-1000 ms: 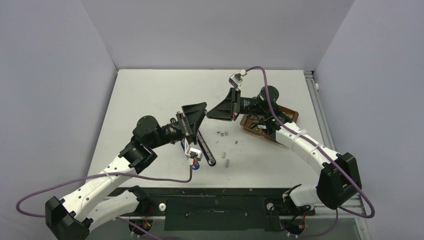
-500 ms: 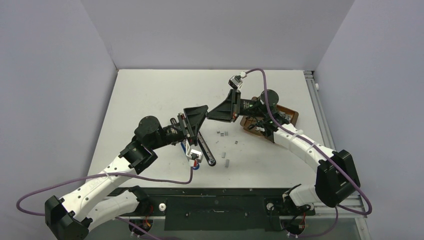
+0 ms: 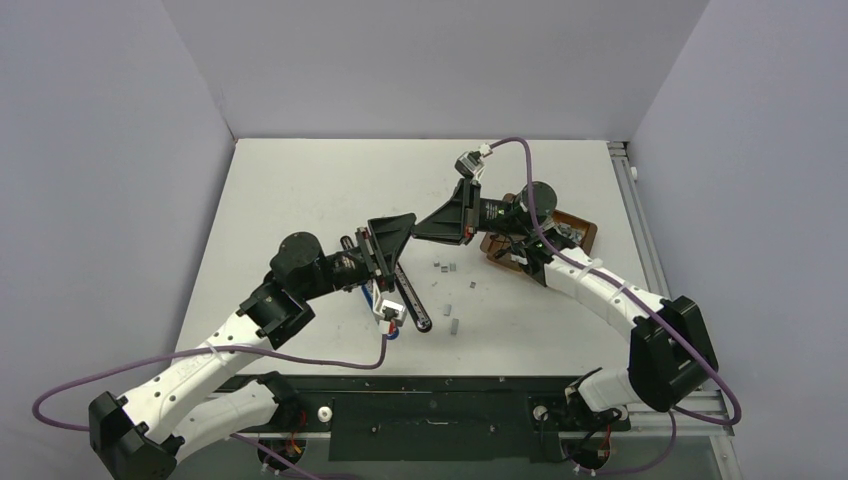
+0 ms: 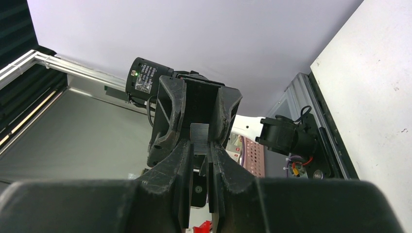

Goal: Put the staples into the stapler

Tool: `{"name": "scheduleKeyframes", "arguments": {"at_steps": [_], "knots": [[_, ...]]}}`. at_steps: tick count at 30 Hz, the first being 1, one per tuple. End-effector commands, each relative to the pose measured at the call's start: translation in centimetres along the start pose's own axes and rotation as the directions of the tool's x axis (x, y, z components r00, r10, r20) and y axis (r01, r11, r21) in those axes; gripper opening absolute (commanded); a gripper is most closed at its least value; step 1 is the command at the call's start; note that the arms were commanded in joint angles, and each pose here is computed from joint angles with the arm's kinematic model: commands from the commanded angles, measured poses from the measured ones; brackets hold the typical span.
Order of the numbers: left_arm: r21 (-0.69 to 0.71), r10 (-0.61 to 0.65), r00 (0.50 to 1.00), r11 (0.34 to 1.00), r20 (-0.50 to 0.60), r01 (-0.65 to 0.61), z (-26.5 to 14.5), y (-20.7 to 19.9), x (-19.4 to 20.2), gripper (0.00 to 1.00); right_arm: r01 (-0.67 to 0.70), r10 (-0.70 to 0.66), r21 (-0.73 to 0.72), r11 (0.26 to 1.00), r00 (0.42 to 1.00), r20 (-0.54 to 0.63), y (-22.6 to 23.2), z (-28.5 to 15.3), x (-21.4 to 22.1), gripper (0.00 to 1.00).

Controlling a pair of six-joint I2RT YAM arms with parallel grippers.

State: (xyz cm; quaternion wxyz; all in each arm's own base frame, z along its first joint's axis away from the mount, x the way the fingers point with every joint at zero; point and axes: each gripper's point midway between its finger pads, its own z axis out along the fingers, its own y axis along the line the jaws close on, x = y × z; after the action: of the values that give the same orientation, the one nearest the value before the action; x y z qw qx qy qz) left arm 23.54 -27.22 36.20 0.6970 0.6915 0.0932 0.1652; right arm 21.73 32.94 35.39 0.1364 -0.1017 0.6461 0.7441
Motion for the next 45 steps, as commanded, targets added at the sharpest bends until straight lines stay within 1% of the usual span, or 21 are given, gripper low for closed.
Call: {"name": "scheduleKeyframes", "arguments": {"at_steps": [1,4,5,6,8,9,10,12,16,18,20,22,24,27,29,32,34,37,41,43,45], "knots": [[-0.02,0.02,0.997,1.0,0.07,-0.018,0.2,1.6,-1.7,0.29,0.059,-0.058,-0.051,0.997,0.998,0.036,1.0,0.4,-0.5,0.09],[-0.023,0.016,0.998,1.0,0.065,-0.015,0.2,1.9,-1.6,0.25,0.054,-0.052,-0.046,0.997,0.998,0.034,0.7,0.4,-0.4,0.09],[-0.023,0.016,0.998,1.0,0.063,-0.015,0.3,1.9,-1.5,0.2,0.051,-0.049,-0.045,0.998,0.998,0.035,0.6,0.4,-0.4,0.09],[-0.023,0.015,0.998,1.0,0.064,-0.013,0.3,1.9,-1.6,0.18,0.05,-0.049,-0.044,0.998,0.998,0.034,0.5,0.4,-0.4,0.09],[-0.023,0.014,0.998,1.0,0.065,-0.013,0.3,1.8,-1.6,0.16,0.049,-0.048,-0.044,0.998,0.998,0.035,0.4,0.5,-0.4,0.09],[-0.02,0.013,0.998,1.0,0.067,-0.012,0.3,1.7,-1.7,0.16,0.051,-0.049,-0.046,0.998,0.998,0.035,0.5,0.5,-0.4,0.12],[-0.018,0.012,0.998,1.0,0.067,-0.011,0.4,1.6,-1.7,0.15,0.053,-0.051,-0.047,0.997,0.998,0.036,0.5,0.6,-0.4,0.16],[-0.011,0.011,0.998,1.0,0.067,-0.01,0.4,1.4,-1.7,0.1,0.06,-0.058,-0.046,0.997,0.998,0.036,0.6,0.5,-0.5,0.25],[0.026,-0.002,0.997,1.0,0.072,0.0,0.6,0.3,-1.8,0.08,0.082,-0.083,0.009,0.997,0.995,0.058,0.2,-0.4,-1.7,0.52],[0.06,-0.008,0.997,0.998,0.082,0.003,0.6,-0.7,-2.0,0.06,0.084,-0.088,0.064,0.994,0.994,0.07,-0.4,-1.2,-2.5,0.63],[0.096,-0.017,0.996,0.995,0.09,0.008,0.6,-2.0,-2.2,0.06,0.101,-0.112,0.117,0.988,0.989,0.091,-0.7,-2.3,-3.5,0.7],[0.158,-0.033,0.994,0.987,0.103,0.016,0.5,-3.9,-2.5,0.06,0.12,-0.143,0.186,0.975,0.983,0.116,-1.0,-3.6,-4.6,0.74],[0.213,-0.045,0.991,0.977,0.124,0.017,0.5,-5.7,-3.0,0.06,0.112,-0.166,0.323,0.94,0.975,0.145,-2.6,-5.3,-5.9,0.76],[0.304,-0.052,0.983,0.953,0.179,-0.005,0.8,-8.7,-3.9,0.06,0.075,-0.2,0.565,0.822,0.966,0.163,-6.2,-8.1,-7.3,0.77],[0.362,-0.051,0.972,0.932,0.231,-0.037,1.3,-10.7,-4.8,0.06,0.05,-0.214,0.658,0.751,0.962,0.172,-8.0,-9.4,-7.9,0.77],[0.475,-0.08,0.949,0.876,0.305,-0.079,2.8,-14.2,-6.4,0.06,0.022,-0.227,0.715,0.699,0.955,0.192,-9.2,-10.4,-8.4,0.77],[0.54,-0.084,0.925,0.83,0.37,-0.141,3.6,-16.8,-7.6,0.06,0.013,-0.242,0.742,0.671,0.949,0.202,-9.7,-10.9,-8.6,0.77],[0.576,-0.064,0.882,0.778,0.468,-0.25,5.3,-19.7,-9.2,0.07,0.006,-0.263,0.778,0.629,0.943,0.205,-10.2,-11.8,-8.8,0.77],[0.644,-0.088,0.821,0.669,0.565,-0.371,7.2,-23.1,-11.0,0.1,-0.004,-0.281,0.811,0.585,0.937,0.208,-10.5,-12.9,-8.9,0.77],[0.655,-0.093,0.792,0.624,0.603,-0.426,8.1,-24.2,-11.6,0.11,-0.01,-0.283,0.819,0.574,0.936,0.21,-10.6,-13.4,-8.8,0.77],[0.676,-0.101,0.775,0.568,0.624,-0.47,8.7,-25.7,-12.1,0.12,-0.018,-0.279,0.82,0.572,0.936,0.216,-10.7,-13.8,-8.6,0.77]]}}
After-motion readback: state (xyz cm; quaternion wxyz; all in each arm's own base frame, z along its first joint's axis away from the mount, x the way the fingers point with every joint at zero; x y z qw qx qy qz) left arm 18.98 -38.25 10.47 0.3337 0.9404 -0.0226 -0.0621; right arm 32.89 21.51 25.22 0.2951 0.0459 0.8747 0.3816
